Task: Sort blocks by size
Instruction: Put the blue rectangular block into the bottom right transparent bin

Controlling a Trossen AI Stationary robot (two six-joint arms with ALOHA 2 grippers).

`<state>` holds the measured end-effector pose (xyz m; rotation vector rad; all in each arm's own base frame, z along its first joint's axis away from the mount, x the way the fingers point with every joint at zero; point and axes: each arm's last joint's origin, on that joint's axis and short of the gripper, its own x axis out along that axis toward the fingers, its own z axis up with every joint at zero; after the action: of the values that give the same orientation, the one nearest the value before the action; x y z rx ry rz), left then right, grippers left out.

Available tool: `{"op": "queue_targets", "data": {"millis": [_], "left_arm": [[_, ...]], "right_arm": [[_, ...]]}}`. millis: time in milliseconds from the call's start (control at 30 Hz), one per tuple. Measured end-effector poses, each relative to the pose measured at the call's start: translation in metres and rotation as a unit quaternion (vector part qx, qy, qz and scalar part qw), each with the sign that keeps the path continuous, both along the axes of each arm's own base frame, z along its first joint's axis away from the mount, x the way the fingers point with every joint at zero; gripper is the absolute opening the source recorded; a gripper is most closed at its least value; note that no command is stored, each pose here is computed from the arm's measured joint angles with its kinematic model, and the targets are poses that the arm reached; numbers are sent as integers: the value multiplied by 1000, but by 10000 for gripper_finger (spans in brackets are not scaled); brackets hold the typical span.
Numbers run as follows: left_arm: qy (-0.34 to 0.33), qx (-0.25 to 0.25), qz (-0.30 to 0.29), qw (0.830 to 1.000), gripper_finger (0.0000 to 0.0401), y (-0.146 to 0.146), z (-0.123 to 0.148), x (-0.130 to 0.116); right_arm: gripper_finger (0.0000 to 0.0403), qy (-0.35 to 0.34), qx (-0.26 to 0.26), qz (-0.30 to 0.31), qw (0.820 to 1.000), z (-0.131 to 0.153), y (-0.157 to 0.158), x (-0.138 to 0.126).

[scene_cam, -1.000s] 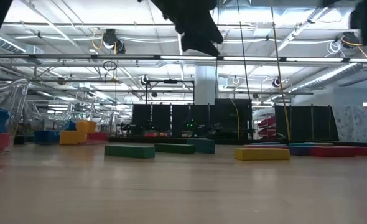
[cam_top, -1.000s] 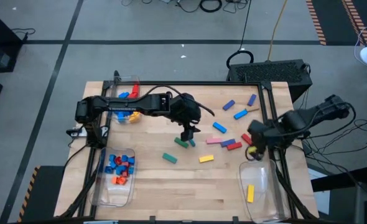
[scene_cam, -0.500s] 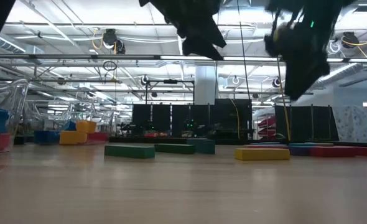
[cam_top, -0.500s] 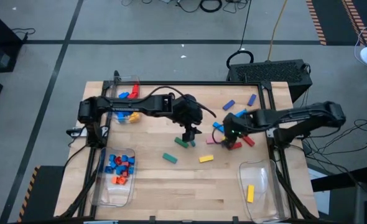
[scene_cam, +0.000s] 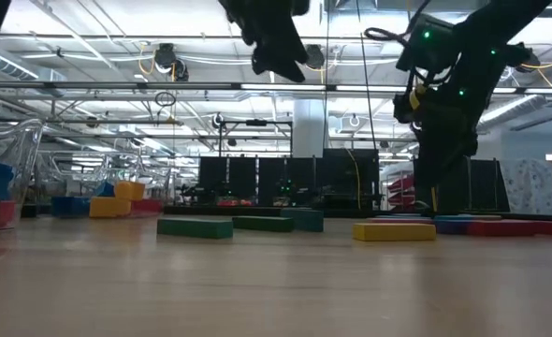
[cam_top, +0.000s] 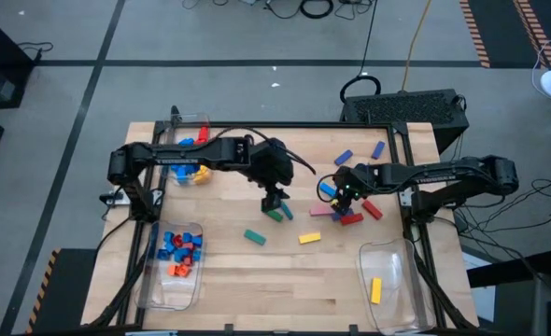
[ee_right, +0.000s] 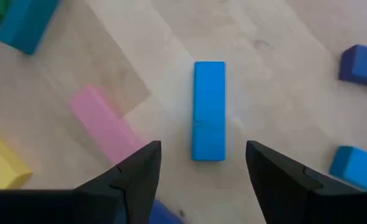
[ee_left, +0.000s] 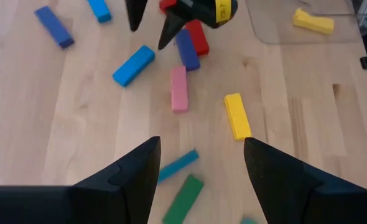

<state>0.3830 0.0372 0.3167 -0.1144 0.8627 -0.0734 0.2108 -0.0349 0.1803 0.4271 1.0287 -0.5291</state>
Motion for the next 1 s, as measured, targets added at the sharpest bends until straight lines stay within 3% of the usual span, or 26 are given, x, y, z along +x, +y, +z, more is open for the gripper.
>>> {"op": "queue_targets", "data": {"millis": [233, 533, 667, 867, 1000], "left_arm": [[-18, 0, 23, 1000, 230, 13, 10, -16], [2, -17, 47, 999, 230, 11, 0, -40], [5, -22, 61, 998, 230, 10, -7, -53], [8, -29, 71, 997, 230, 7, -20, -69], [32, -21, 46, 998, 230, 1, -36, -73]], "right_arm": [[222, 25, 7, 19, 999, -17, -14, 8], [218, 66, 35, -11, 997, -50, -25, 21], [179, 86, 39, -12, 995, -54, -24, 19], [73, 70, 65, -16, 995, -46, -21, 16], [73, 46, 119, -17, 992, -31, -14, 10]]}}
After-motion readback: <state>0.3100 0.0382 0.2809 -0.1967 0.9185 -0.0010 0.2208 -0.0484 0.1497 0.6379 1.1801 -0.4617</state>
